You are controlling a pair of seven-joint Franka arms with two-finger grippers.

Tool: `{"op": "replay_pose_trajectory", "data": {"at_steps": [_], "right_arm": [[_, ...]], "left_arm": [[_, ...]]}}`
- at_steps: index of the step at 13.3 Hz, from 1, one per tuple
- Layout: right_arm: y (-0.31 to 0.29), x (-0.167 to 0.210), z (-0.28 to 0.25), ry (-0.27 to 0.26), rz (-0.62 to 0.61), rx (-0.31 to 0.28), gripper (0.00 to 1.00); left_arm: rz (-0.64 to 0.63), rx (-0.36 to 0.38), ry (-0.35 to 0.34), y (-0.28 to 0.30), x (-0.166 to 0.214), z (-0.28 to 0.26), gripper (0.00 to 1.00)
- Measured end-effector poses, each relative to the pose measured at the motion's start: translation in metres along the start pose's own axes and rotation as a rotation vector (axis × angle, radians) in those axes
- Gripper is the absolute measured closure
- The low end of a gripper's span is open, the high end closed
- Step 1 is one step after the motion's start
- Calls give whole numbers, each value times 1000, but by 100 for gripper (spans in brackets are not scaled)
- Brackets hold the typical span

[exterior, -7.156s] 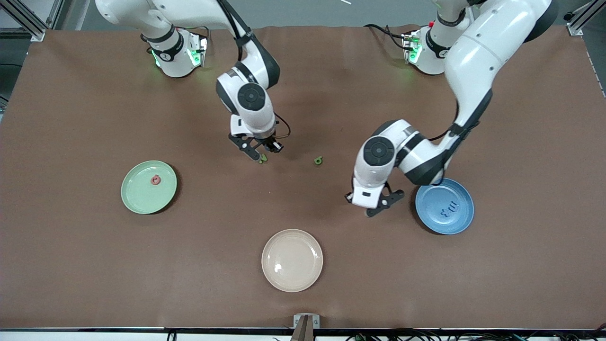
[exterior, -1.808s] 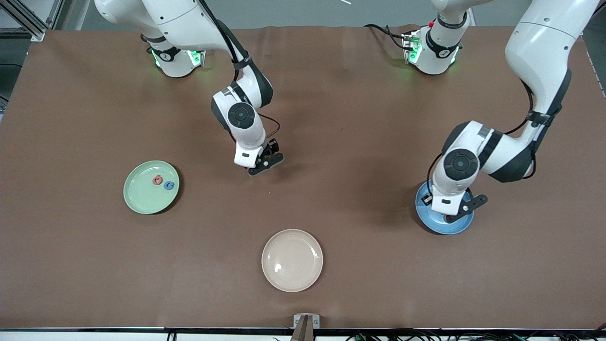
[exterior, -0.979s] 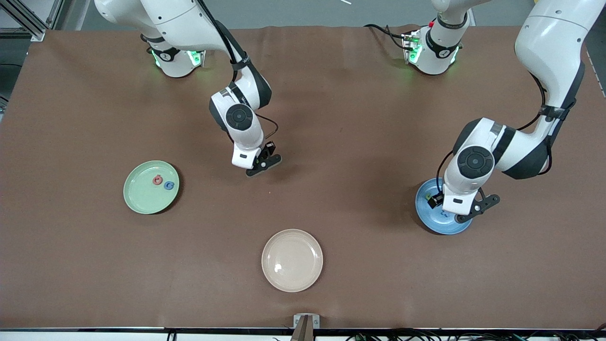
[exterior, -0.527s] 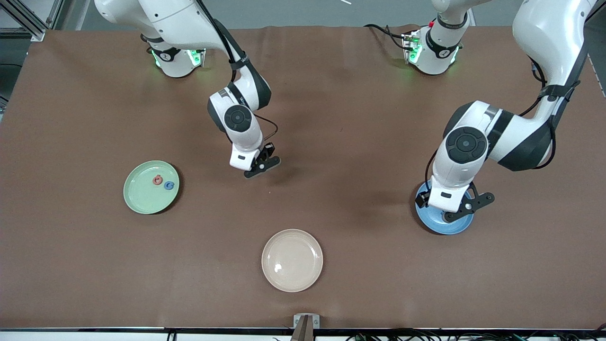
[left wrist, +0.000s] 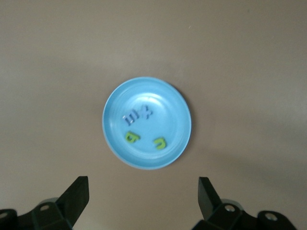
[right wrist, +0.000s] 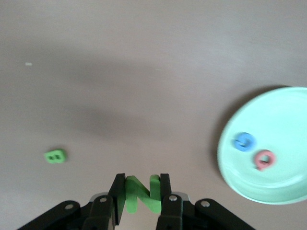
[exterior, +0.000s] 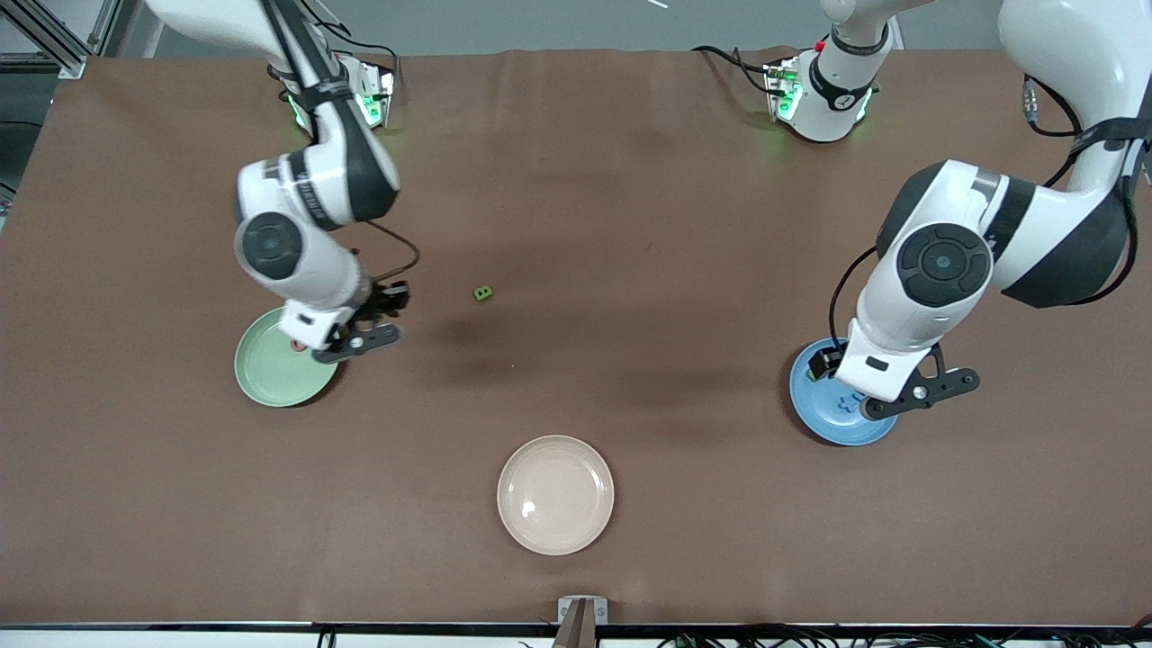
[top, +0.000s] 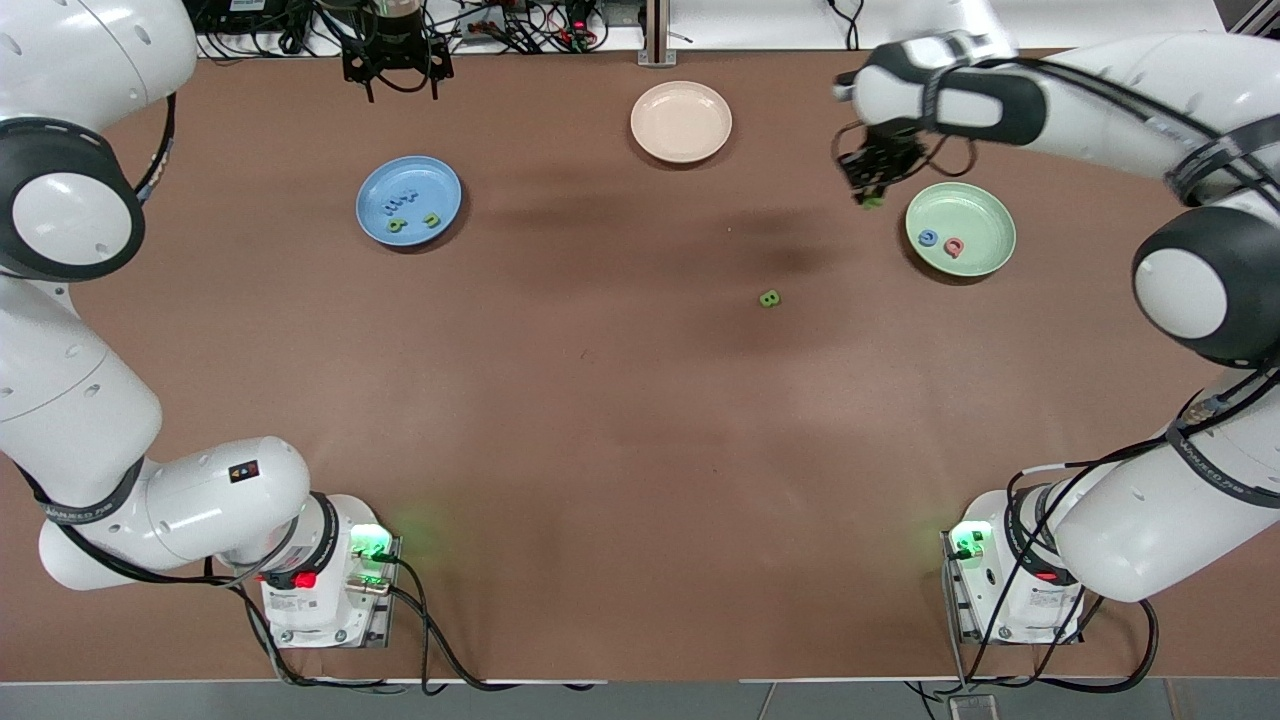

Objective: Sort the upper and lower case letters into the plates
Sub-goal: 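Place the green N on the green plate while the left gripper withdraws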

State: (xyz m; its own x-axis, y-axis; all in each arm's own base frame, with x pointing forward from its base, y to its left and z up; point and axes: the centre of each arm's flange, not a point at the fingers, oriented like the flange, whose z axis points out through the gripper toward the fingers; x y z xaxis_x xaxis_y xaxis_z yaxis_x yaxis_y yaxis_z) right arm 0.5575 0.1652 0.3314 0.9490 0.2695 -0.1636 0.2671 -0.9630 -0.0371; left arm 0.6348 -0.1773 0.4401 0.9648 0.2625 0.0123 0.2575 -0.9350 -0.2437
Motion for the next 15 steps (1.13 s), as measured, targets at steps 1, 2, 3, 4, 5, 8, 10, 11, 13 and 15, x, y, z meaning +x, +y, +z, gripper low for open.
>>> {"op": "replay_pose_trajectory", "data": {"at_steps": [1,2,3,4,5,8,10,11,13,15], "right_arm": [[30,-3,5,-12,15,5,67],[61,-8,12,-23,36,12,67],[92,-13,17,-31,65,22,67],[119,-19,21,-36,99,31,67],[142,-25,24,-40,133,38,67],[194,-38,44,-37,194,47,67],[220,-45,75,-15,201,32,67],[228,-47,91,-11,203,23,67],[230,-48,116,-2,204,5,67],[228,-47,127,6,199,-4,67]], "left_arm": [[4,7,-12,-1,-3,-9,0],[30,8,-12,-2,-3,-19,0],[80,3,1,-5,-3,-31,0],[125,-6,8,-10,-4,-44,0],[144,-28,-7,-17,-6,-55,0],[142,-131,-66,-60,-9,-87,0],[162,-148,-77,-98,-16,-111,0],[186,-152,-75,-115,-20,-122,0],[231,-152,-51,-142,-27,-140,0],[230,-146,-28,-166,-30,-151,0]]}}
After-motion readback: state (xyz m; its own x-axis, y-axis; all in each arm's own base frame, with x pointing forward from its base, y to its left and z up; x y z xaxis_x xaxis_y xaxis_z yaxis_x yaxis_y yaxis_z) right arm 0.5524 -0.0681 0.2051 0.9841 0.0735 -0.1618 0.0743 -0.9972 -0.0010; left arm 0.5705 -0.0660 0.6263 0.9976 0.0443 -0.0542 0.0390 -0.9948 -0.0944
